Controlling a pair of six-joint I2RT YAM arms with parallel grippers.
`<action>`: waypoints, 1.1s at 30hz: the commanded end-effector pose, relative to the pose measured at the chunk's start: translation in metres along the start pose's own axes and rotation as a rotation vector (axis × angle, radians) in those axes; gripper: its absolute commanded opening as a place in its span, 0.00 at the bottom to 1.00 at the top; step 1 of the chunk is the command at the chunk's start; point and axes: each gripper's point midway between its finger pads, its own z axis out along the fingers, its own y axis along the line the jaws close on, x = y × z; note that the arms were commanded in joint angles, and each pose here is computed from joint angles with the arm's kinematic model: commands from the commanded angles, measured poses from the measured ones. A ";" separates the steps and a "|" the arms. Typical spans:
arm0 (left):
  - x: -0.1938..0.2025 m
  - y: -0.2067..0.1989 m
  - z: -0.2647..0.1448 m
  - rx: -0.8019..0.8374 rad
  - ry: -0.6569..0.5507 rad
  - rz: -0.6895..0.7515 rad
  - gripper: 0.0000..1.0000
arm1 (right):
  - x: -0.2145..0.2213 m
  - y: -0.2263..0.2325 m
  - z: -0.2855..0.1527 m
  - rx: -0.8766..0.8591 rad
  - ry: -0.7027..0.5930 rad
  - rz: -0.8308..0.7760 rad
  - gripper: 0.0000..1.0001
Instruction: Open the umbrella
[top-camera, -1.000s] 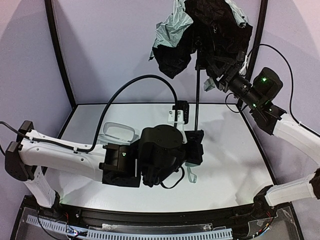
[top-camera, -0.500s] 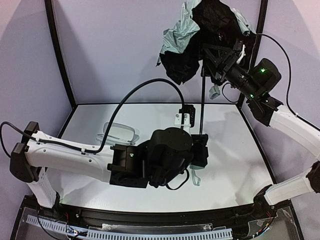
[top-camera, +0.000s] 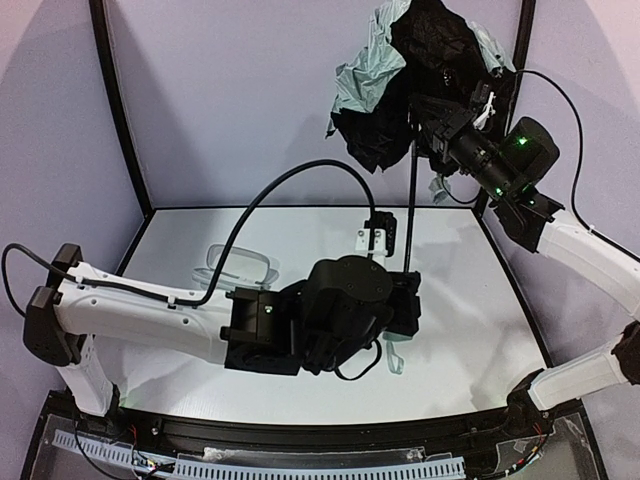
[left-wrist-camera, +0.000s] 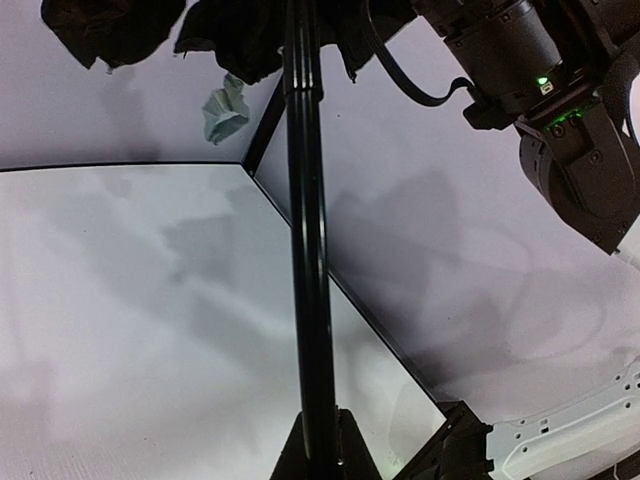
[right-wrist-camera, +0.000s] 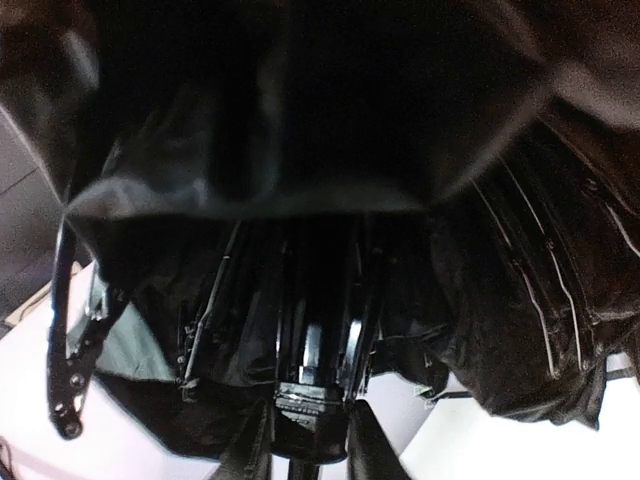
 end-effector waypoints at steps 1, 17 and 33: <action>-0.009 -0.015 -0.004 0.049 0.033 0.046 0.01 | -0.034 -0.005 -0.005 0.108 -0.152 -0.079 0.05; 0.096 -0.072 -0.067 0.583 0.606 0.242 0.01 | -0.129 -0.031 0.011 0.457 -0.501 -0.330 0.00; 0.094 -0.078 -0.132 0.758 0.798 0.064 0.01 | -0.198 -0.067 0.012 0.667 -0.691 -0.452 0.00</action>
